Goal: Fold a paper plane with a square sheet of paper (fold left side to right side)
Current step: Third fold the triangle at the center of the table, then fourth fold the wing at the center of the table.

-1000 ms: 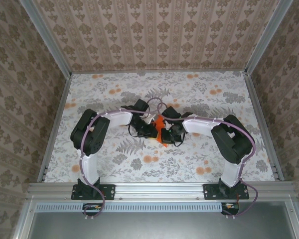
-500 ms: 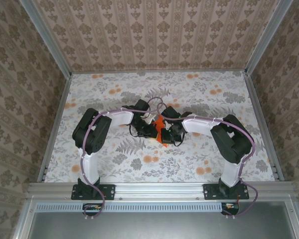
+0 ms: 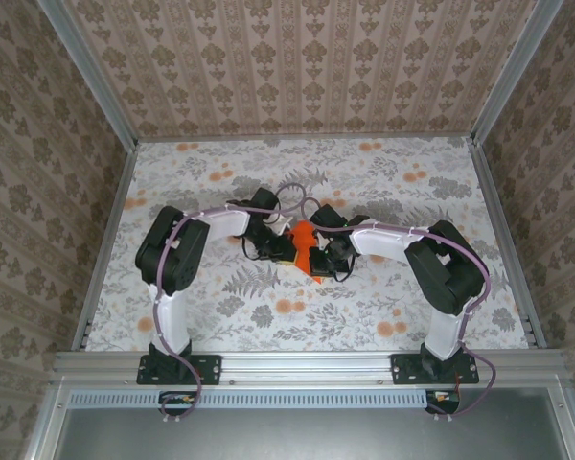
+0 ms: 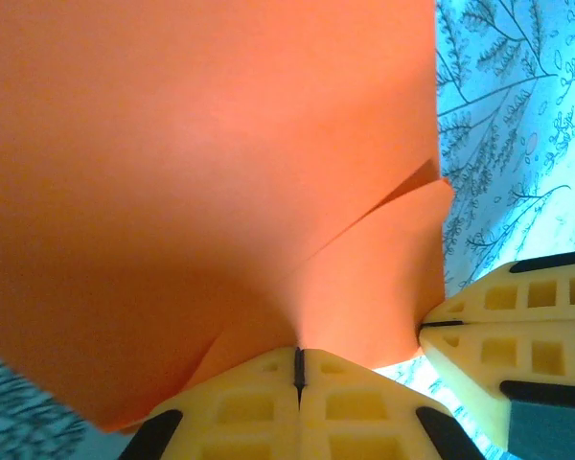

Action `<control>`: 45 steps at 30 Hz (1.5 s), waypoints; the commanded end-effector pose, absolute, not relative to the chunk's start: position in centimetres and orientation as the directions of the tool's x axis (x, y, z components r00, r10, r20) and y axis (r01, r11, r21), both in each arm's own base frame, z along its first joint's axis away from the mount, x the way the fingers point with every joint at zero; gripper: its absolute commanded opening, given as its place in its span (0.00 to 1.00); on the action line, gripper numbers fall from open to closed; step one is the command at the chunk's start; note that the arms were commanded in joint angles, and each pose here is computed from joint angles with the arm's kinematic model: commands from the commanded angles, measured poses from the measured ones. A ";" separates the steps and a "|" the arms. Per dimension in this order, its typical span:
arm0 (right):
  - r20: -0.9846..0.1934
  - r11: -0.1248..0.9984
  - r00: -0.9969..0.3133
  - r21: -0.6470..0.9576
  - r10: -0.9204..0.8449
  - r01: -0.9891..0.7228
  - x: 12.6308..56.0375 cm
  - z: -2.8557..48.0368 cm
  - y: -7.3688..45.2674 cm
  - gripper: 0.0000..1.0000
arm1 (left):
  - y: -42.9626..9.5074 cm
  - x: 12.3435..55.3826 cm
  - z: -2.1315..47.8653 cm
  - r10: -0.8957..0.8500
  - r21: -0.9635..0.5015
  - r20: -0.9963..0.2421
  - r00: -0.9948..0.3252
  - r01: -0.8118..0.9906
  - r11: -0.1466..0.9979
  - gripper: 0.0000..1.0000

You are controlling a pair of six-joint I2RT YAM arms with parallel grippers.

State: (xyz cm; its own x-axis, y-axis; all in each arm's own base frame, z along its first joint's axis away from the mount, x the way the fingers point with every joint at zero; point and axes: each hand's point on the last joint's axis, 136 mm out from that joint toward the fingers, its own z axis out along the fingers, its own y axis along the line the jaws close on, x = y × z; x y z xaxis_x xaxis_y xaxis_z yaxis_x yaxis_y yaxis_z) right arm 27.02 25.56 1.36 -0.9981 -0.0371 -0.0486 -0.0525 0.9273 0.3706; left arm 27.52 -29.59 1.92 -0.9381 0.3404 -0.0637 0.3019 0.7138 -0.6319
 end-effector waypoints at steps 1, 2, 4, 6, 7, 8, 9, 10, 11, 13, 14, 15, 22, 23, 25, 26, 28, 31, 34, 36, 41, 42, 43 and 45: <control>0.066 0.977 -0.997 0.211 -0.037 -0.022 24.2 -1.4 21.9 0.00 | -25.5 29.7 0.0 0.297 -0.512 -0.063 -0.953 0.286 0.810 0.04; 0.067 0.977 -0.997 0.210 -0.037 -0.022 24.2 -1.4 21.9 0.00 | -25.2 30.0 0.0 0.293 -0.509 -0.064 -0.954 0.284 0.812 0.04; 0.065 0.977 -0.997 0.212 -0.036 -0.021 24.2 -1.4 21.9 0.00 | -24.7 30.4 0.0 0.288 -0.503 -0.064 -0.956 0.280 0.818 0.04; 0.065 0.977 -0.997 0.212 -0.036 -0.022 24.1 -1.4 21.9 0.00 | -24.4 30.5 0.0 0.286 -0.498 -0.065 -0.956 0.280 0.821 0.04; 0.064 0.977 -0.997 0.212 -0.037 -0.023 24.1 -1.4 21.9 0.00 | -24.5 30.5 0.1 0.289 -0.497 -0.070 -0.955 0.285 0.820 0.05; 0.062 0.977 -0.997 0.214 -0.037 -0.023 24.2 -1.3 21.9 0.00 | -24.0 30.8 0.1 0.278 -0.495 -0.068 -0.958 0.275 0.824 0.05; 0.063 0.976 -0.997 0.215 -0.038 -0.024 24.2 -1.4 21.9 0.00 | -23.4 31.2 0.1 0.263 -0.494 -0.068 -0.962 0.262 0.829 0.05; 0.060 0.976 -0.997 0.216 -0.038 -0.024 24.2 -1.3 22.0 0.00 | -23.3 31.3 0.2 0.263 -0.493 -0.072 -0.962 0.263 0.830 0.05; 0.057 0.976 -0.998 0.218 -0.037 -0.024 24.3 -1.2 22.0 0.00 | -23.0 31.4 0.3 0.259 -0.492 -0.073 -0.963 0.261 0.831 0.06; 0.051 0.973 -0.998 0.228 -0.037 -0.024 24.4 -1.1 22.2 0.00 | -22.8 31.6 0.6 0.255 -0.492 -0.082 -0.964 0.261 0.830 0.08; 0.044 0.971 -0.998 0.238 -0.039 -0.027 24.5 -1.0 22.4 0.00 | -22.8 31.7 1.0 0.251 -0.495 -0.091 -0.964 0.263 0.828 0.09; 0.035 0.968 -0.999 0.251 -0.040 -0.031 24.7 -0.9 22.6 0.00 | -22.8 31.9 1.4 0.248 -0.498 -0.101 -0.964 0.264 0.826 0.11; -0.132 0.924 -0.989 0.367 -0.062 -0.107 27.6 2.6 25.1 0.02 | -23.1 32.6 5.7 0.179 -0.561 -0.197 -0.964 0.260 0.786 0.26; -0.165 0.923 -0.984 0.363 -0.071 -0.127 28.0 3.3 25.0 0.04 | -23.1 32.6 6.2 0.165 -0.569 -0.208 -0.964 0.256 0.781 0.29; -0.225 0.927 -0.970 0.336 -0.094 -0.168 28.8 4.6 24.6 0.08 | -23.0 32.5 7.2 0.130 -0.587 -0.226 -0.965 0.241 0.773 0.34; -0.255 0.930 -0.961 0.318 -0.105 -0.186 29.2 5.3 24.3 0.12 | -23.1 32.3 7.5 0.115 -0.598 -0.232 -0.966 0.235 0.766 0.36; -0.303 0.931 -0.944 0.291 -0.131 -0.222 29.9 6.2 23.7 0.18 | -23.0 31.9 7.8 0.085 -0.613 -0.232 -0.969 0.214 0.761 0.41; -0.345 0.931 -0.926 0.263 -0.153 -0.252 31.1 6.8 22.7 0.26 | -23.0 31.5 7.8 0.035 -0.641 -0.228 -0.973 0.177 0.746 0.45; -0.389 0.923 -0.904 0.254 -0.176 -0.289 32.2 6.8 22.6 0.35 | -23.2 31.1 7.3 -0.010 -0.672 -0.203 -0.979 0.132 0.729 0.48; -0.407 0.909 -0.894 0.270 -0.189 -0.316 32.7 6.5 23.2 0.39 | -23.5 30.8 6.9 -0.034 -0.696 -0.181 -0.983 0.103 0.711 0.49; -0.425 0.888 -0.885 0.310 -0.189 -0.338 33.7 5.5 24.7 0.42 | -24.8 30.2 5.8 -0.054 -0.756 -0.118 -0.992 0.054 0.653 0.51; -0.425 0.887 -0.886 0.314 -0.187 -0.338 33.8 5.2 24.8 0.42 | -25.0 30.0 5.6 -0.051 -0.759 -0.111 -0.993 0.052 0.649 0.51; -0.426 0.887 -0.886 0.318 -0.183 -0.336 34.0 4.9 25.0 0.42 | -25.3 29.9 5.3 -0.046 -0.759 -0.105 -0.993 0.050 0.649 0.51; -0.424 0.885 -0.889 0.329 -0.175 -0.331 34.2 4.6 25.3 0.42 | -25.6 29.8 4.8 -0.037 -0.756 -0.096 -0.995 0.049 0.653 0.51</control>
State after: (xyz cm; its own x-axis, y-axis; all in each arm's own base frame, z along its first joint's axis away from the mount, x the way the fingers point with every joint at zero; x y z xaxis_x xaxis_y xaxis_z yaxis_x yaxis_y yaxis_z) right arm 33.51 24.28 4.72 -0.9013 -0.1689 -0.3990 -0.3041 0.9025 0.3050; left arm 29.96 -24.42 4.93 -0.9921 -0.0382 -0.1191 0.0603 0.6883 -0.7229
